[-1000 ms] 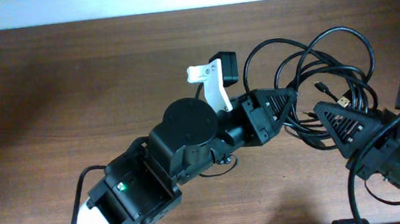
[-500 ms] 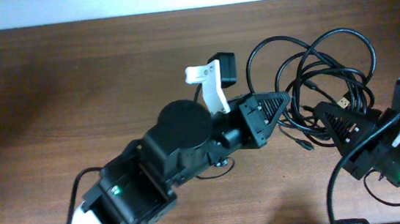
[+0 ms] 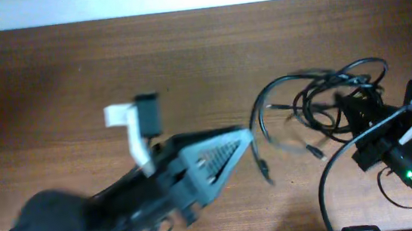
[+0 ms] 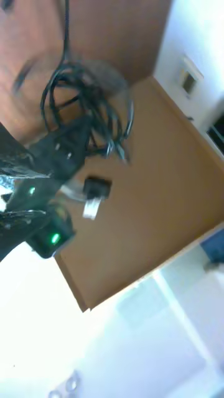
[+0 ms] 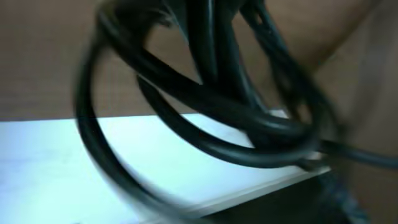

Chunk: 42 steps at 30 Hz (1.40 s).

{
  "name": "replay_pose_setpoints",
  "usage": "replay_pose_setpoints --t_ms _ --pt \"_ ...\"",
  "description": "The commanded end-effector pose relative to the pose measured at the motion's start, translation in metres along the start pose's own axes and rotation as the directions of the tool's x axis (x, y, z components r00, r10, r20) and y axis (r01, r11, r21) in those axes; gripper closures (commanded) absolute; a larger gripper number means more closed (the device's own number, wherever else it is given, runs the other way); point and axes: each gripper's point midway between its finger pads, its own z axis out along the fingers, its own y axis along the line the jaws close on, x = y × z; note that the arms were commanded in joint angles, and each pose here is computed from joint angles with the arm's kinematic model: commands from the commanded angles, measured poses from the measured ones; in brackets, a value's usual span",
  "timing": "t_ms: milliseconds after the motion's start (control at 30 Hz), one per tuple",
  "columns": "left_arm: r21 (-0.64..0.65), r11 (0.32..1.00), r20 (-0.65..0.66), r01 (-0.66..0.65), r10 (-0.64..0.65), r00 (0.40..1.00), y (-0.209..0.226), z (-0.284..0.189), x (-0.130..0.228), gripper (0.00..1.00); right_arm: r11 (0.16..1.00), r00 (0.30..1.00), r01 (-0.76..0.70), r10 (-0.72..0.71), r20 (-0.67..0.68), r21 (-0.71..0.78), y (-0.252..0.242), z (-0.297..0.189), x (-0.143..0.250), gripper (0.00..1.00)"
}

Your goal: Untangle cables

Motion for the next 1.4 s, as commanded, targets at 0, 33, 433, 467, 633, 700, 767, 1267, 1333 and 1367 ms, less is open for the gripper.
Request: replay_pose_setpoints --t_ms 0,33,433,467,633,700,767,1267,1333,1367 --pt "-0.012 0.997 0.023 -0.083 0.083 0.996 -0.003 -0.013 -0.005 0.8 0.996 0.999 0.0 -0.003 0.038 0.087 -0.014 -0.002 -0.009 0.96" --pt "-0.045 0.992 0.03 -0.117 0.119 0.992 0.004 -0.013 -0.006 0.78 0.996 0.999 -0.001 -0.003 0.037 0.086 -0.014 -0.002 -0.008 0.96" --pt "-0.317 0.945 -0.056 -0.08 0.065 0.996 0.078 0.02 0.015 0.01 0.986 0.985 -0.168 0.167 0.049 0.011 -0.002 -0.001 -0.012 0.96" --pt "-0.334 0.94 -0.067 -0.066 0.046 0.997 0.085 0.027 0.019 0.01 0.982 0.982 -0.178 0.181 0.046 -0.055 0.01 -0.002 -0.016 0.96" --pt "-0.42 0.903 -0.071 0.091 -0.133 0.989 0.117 0.059 0.037 0.02 0.942 0.98 -0.179 0.195 0.028 -0.284 0.052 -0.01 -0.03 0.96" --pt "-0.439 0.884 -0.063 0.161 -0.209 0.976 0.124 0.068 0.044 0.05 0.933 0.977 -0.198 0.211 0.012 -0.299 0.055 -0.01 -0.028 0.96" --pt "-0.398 0.901 -0.087 0.174 -0.226 0.97 0.12 0.085 0.048 0.1 0.92 0.979 -0.196 0.202 -0.017 -0.339 0.063 -0.013 -0.025 0.96" --pt "-0.293 0.938 -0.14 0.184 -0.232 0.962 0.1 0.101 0.051 1.0 0.93 0.991 -0.129 0.135 -0.004 -0.344 0.064 -0.013 -0.022 0.96" --pt "-0.246 0.952 -0.116 0.184 -0.218 0.969 0.083 0.09 0.041 1.0 0.946 0.995 -0.09 0.095 0.003 -0.31 0.057 -0.01 -0.018 0.96" --pt "-0.207 0.961 -0.093 0.184 -0.206 0.974 0.07 0.08 0.031 1.0 0.962 0.997 -0.074 0.076 -0.001 -0.263 0.048 -0.007 -0.013 0.96"
